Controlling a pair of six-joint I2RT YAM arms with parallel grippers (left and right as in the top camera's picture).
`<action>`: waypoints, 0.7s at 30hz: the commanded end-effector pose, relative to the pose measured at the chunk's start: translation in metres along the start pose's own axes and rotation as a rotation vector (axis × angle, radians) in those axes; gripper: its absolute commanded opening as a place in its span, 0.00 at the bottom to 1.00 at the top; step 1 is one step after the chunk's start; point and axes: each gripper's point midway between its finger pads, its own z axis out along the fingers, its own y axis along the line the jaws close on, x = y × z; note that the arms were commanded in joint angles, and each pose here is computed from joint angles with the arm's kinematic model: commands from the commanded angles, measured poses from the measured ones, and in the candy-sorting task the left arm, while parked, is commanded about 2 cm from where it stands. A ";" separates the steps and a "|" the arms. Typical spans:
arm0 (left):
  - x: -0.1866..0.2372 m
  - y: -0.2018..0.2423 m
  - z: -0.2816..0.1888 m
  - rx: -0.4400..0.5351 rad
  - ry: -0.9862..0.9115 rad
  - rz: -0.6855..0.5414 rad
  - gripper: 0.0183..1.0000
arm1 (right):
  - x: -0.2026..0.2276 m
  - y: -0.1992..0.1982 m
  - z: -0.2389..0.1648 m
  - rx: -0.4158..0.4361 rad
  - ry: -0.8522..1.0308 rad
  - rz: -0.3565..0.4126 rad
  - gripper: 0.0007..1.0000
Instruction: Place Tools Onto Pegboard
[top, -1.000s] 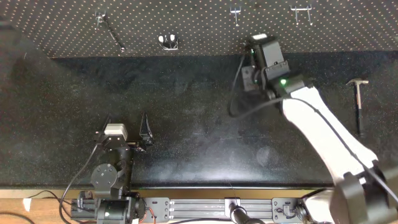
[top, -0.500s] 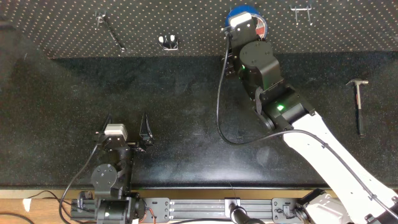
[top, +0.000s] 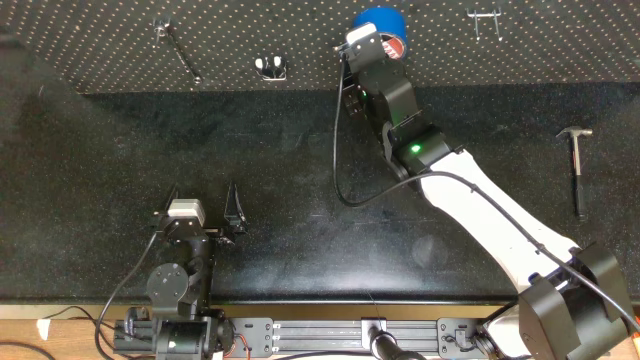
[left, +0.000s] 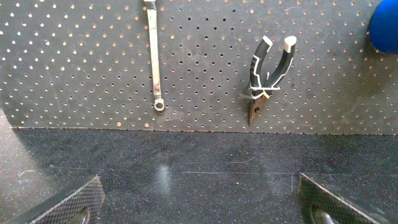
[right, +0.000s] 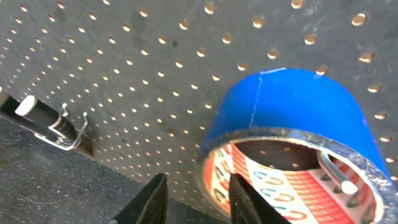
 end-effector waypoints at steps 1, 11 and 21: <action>0.001 -0.002 0.000 0.012 0.003 -0.001 1.00 | -0.015 0.004 -0.020 -0.044 -0.010 -0.002 0.36; 0.001 -0.002 0.000 0.012 0.003 -0.002 1.00 | 0.151 -0.119 -0.167 0.277 0.787 0.388 1.00; 0.001 -0.002 0.000 0.012 0.003 -0.001 0.99 | 0.280 -0.276 -0.230 0.265 1.070 0.469 1.00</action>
